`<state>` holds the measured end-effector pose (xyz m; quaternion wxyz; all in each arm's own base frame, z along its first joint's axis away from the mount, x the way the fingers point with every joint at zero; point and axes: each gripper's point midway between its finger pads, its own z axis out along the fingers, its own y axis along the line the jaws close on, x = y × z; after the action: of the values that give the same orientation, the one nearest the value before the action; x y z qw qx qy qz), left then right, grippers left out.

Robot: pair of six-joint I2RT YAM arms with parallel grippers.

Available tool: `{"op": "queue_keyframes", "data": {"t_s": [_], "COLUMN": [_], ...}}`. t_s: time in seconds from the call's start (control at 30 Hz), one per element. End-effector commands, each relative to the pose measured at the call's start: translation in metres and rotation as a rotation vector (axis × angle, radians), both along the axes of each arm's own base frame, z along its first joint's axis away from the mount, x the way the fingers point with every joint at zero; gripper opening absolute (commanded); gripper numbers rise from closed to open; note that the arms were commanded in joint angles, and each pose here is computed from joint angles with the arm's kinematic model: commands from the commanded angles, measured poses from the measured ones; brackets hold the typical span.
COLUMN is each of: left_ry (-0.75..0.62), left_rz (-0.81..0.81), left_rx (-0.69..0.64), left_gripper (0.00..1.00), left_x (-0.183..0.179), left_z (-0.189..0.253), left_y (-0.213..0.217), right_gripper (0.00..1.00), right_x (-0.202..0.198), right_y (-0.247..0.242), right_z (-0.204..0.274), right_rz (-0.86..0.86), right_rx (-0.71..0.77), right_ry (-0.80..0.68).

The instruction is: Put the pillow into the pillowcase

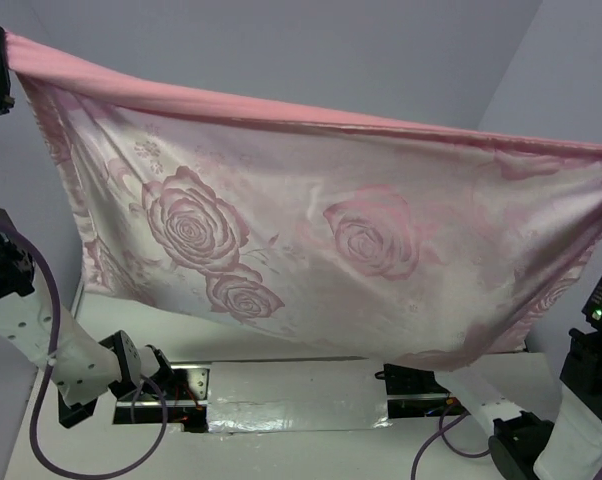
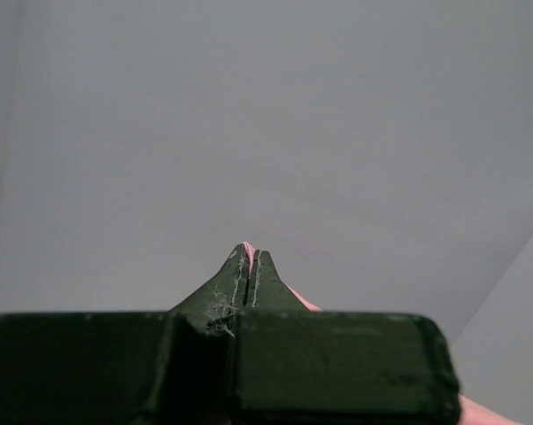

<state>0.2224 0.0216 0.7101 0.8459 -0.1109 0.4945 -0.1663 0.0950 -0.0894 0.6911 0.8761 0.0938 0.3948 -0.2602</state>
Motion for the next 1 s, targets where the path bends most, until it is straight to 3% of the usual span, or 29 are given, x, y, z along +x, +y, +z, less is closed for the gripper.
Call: {"op": "queue_keyframes", "data": {"t_s": [0.0,0.27,0.4,0.57,0.67,0.77,0.87,0.97], "left_ry": [-0.064,-0.019,-0.04,-0.001,0.032,0.147,0.356,0.468], "left_rz": [0.141,0.387,0.432,0.457,0.429,0.37,0.273,0.202], "left_rx": [0.0,-0.057,-0.052,-0.063,-0.09,-0.127,-0.192,-0.265], "left_gripper": [0.0,0.0,0.0,0.0,0.0,0.0,0.0,0.0], "left_x": [-0.029,-0.09,-0.126,-0.123,-0.101,-0.036,0.053,0.11], "left_z": [0.012,-0.023,-0.034,-0.053,-0.068,-0.101,-0.183,-0.25], "left_y": [0.008,0.017,0.009,0.017,0.024,0.043,0.066,0.079], "right_gripper": [0.0,0.0,0.0,0.0,0.0,0.0,0.0,0.0], "right_x": [-0.025,-0.023,-0.018,-0.023,0.009,0.079,0.166,0.251], "right_y": [-0.009,0.008,0.009,0.0,0.004,0.015,0.038,0.05], "right_z": [0.001,-0.042,-0.055,-0.058,-0.071,-0.098,-0.147,-0.214], "right_rz": [-0.026,0.11,0.114,0.063,0.054,0.036,0.09,0.152], "right_rx": [0.019,0.022,0.024,0.04,0.035,0.04,0.033,0.074], "right_ry": [-0.038,0.028,0.042,0.026,0.112,0.262,0.454,0.622]}}
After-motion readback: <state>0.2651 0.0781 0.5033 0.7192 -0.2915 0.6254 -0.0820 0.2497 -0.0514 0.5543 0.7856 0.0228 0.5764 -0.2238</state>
